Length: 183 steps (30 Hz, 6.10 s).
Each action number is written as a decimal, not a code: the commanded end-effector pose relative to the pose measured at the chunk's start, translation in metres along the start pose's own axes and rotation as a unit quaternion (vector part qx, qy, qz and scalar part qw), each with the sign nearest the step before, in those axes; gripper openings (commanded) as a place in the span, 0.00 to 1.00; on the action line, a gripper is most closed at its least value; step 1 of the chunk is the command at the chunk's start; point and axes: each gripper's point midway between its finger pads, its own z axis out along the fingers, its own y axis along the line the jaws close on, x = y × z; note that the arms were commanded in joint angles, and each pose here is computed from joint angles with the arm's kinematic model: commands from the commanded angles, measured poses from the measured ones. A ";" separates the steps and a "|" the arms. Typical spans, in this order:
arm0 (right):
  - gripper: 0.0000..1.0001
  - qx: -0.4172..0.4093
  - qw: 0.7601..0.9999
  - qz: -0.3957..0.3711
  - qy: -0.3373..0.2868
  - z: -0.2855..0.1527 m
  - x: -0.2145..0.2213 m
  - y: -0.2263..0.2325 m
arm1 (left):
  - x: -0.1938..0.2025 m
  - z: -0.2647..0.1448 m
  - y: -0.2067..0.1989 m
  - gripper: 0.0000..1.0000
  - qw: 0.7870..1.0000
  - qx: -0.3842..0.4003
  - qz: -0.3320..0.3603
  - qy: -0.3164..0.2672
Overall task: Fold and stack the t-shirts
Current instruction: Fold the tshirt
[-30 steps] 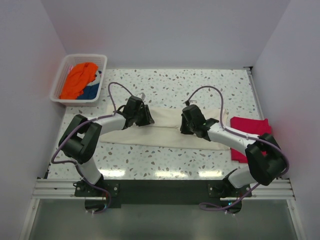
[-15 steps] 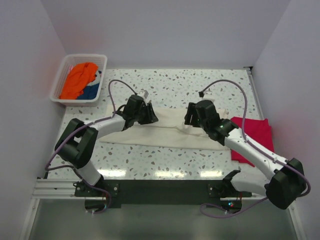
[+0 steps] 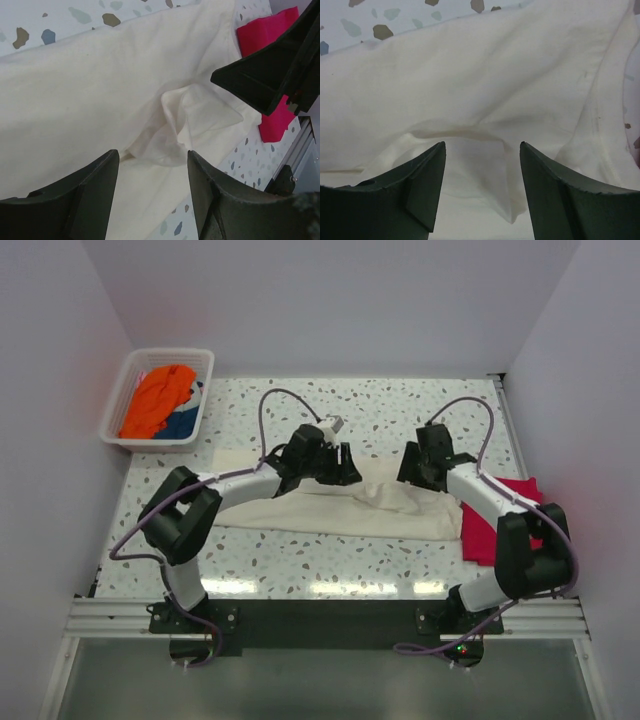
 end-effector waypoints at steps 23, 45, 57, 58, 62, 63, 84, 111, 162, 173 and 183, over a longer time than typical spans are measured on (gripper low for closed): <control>0.24 -0.168 0.984 0.054 0.022 -0.046 0.055 0.028 | 0.021 0.037 -0.052 0.42 0.996 0.085 0.034 0.025; 0.54 -0.101 0.993 0.051 -0.045 -0.060 0.023 0.005 | 0.053 0.015 -0.020 0.00 0.995 0.026 0.075 0.066; 0.57 -0.088 0.995 0.050 -0.025 -0.025 0.023 0.012 | 0.074 0.022 0.003 0.00 0.992 -0.012 0.065 0.105; 0.57 -0.082 0.995 0.049 -0.021 -0.020 0.024 0.011 | 0.076 0.022 0.004 0.00 0.992 -0.014 0.065 0.106; 0.57 -0.090 0.995 0.049 -0.016 -0.013 0.021 0.017 | 0.077 0.023 0.008 0.00 0.991 -0.025 0.066 0.111; 0.57 -0.093 0.994 0.050 -0.016 -0.012 0.021 0.019 | 0.077 0.023 0.009 0.00 0.991 -0.026 0.066 0.111; 0.36 -0.100 0.993 0.055 -0.023 -0.046 0.033 0.006 | 0.069 0.028 0.003 0.00 0.993 -0.020 0.062 0.102; 0.20 -0.157 0.986 0.061 0.008 -0.031 0.039 0.032 | 0.069 0.034 0.005 0.00 0.993 -0.023 0.060 0.101; 0.06 -0.166 0.985 0.037 0.024 -0.038 0.061 0.020 | 0.067 0.038 0.008 0.00 0.992 -0.030 0.060 0.103; 0.00 -0.114 0.990 0.076 -0.020 -0.067 0.063 -0.011 | 0.046 0.028 0.005 0.00 0.991 -0.064 0.068 0.098; 0.00 -0.122 0.988 0.084 -0.053 -0.098 0.046 -0.013 | 0.020 0.018 -0.008 0.00 0.992 -0.071 0.071 0.076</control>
